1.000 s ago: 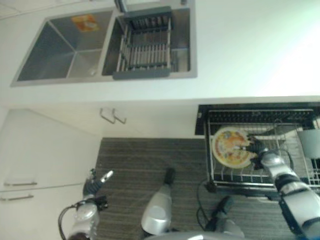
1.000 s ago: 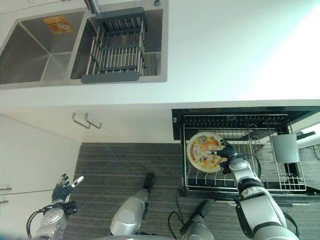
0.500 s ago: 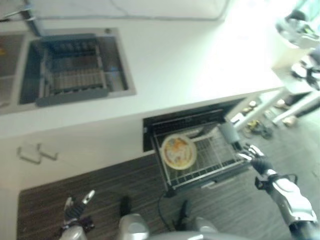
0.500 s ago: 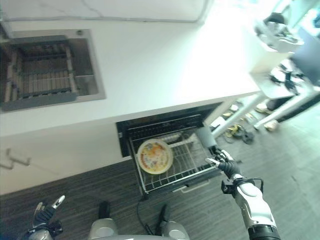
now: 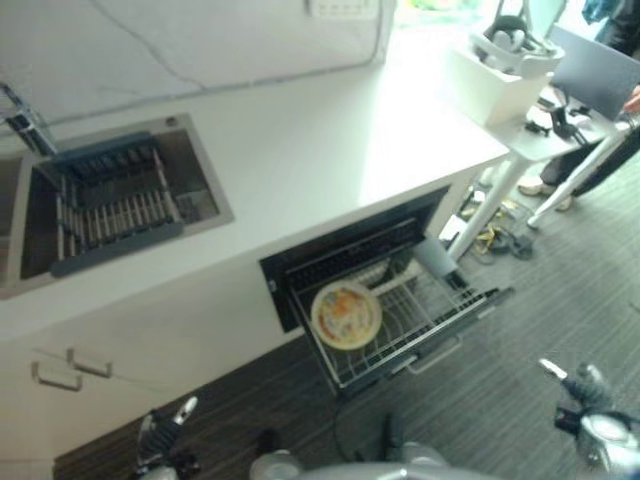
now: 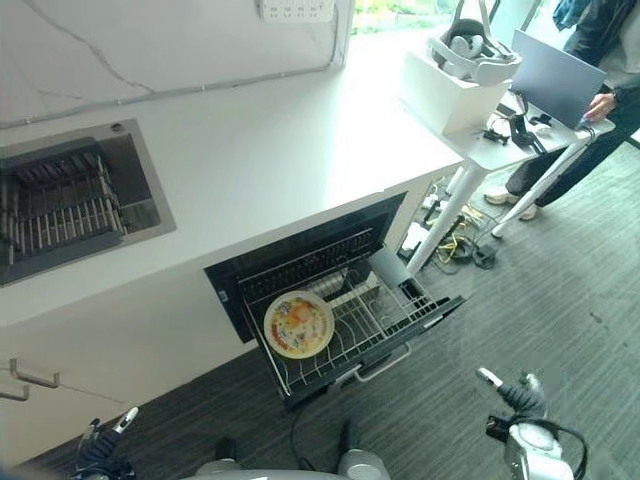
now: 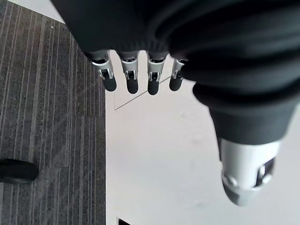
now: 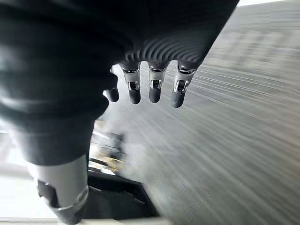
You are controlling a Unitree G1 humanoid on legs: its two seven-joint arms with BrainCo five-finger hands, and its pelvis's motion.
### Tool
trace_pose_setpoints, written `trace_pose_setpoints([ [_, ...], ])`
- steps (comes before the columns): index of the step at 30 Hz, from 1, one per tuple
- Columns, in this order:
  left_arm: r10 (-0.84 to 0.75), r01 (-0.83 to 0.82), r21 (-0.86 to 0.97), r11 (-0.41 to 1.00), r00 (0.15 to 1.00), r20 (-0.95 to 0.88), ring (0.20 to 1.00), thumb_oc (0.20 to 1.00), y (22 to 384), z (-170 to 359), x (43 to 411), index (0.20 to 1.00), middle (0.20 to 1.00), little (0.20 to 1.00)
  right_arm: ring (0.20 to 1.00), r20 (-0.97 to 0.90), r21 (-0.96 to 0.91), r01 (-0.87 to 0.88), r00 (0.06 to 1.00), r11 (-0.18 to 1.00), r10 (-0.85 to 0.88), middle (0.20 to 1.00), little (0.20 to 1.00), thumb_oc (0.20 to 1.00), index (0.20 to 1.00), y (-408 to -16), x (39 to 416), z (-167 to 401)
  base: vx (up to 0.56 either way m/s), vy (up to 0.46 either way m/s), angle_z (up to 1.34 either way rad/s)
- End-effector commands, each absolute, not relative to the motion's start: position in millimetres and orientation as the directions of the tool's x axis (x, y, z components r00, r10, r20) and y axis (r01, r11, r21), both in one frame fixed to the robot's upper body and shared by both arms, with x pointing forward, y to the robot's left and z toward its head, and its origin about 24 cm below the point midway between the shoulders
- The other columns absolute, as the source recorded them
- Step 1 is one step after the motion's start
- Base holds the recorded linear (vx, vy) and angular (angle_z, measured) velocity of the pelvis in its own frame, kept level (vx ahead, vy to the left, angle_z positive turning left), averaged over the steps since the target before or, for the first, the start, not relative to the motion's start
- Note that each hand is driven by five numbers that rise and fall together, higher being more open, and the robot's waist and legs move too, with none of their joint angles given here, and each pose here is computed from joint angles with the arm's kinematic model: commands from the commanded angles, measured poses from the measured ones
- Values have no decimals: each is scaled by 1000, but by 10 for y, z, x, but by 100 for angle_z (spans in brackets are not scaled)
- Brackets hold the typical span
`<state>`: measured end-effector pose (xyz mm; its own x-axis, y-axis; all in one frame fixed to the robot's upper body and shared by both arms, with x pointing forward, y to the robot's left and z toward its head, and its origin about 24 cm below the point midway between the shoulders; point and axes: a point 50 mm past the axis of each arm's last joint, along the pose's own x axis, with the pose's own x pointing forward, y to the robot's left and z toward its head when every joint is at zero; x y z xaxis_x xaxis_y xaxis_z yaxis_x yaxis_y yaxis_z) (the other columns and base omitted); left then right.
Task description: Place the dishes in the dishwasher.
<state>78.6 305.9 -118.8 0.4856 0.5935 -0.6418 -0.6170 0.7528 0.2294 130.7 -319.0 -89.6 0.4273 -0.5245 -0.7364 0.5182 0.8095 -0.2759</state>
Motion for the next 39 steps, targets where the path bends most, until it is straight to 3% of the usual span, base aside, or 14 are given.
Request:
trace_pose_setpoints([
  [1,604,-581,264,770,529,-596,1000,1000,3149,-1107,1003,1000,1000,1000,1000,-688,-151,607,502,780,-524,1000,1000,1000,1000,-3250,1596,-751,75,-28,10],
  [5,589,-557,275,783,524,-615,1000,1000,3127,-1150,992,1000,1000,1000,1000,-831,61,707,427,705,-356,1000,1000,1000,1000,-3002,1459,-1112,66,-22,21],
  [12,589,-556,289,779,492,-641,1000,1000,3138,-1212,829,1000,1000,1000,1000,-871,328,807,460,491,-173,1000,1000,1000,1000,-2813,1456,-1272,35,-1,19],
  [14,588,-556,292,779,484,-648,1000,1000,3136,-1227,779,1000,1000,1000,1000,-866,341,804,470,487,-171,1000,1000,1000,1000,-2834,1468,-1266,26,20,11],
  [20,549,-504,293,812,492,-676,1000,1000,3066,-1268,701,1000,1000,1000,1000,-819,302,742,523,598,-235,1000,1000,1000,1000,-3143,1775,-1005,32,67,17],
  [22,509,-480,267,836,494,-705,1000,1000,2922,-1330,706,1000,1000,1000,1000,-769,263,694,570,670,-289,1000,1000,1000,1000,-3378,2016,-742,11,268,20],
  [28,443,-451,221,865,478,-758,1000,1000,2668,-1448,581,1000,1000,1000,1000,-686,169,632,626,756,-371,1000,1000,1000,1000,-3718,2246,-338,70,272,10],
  [39,380,-425,171,889,477,-792,1000,1000,2500,-1512,450,1000,1000,1000,1000,-426,71,491,802,868,-419,1000,1000,1000,1000,-3912,3029,810,55,177,7],
])
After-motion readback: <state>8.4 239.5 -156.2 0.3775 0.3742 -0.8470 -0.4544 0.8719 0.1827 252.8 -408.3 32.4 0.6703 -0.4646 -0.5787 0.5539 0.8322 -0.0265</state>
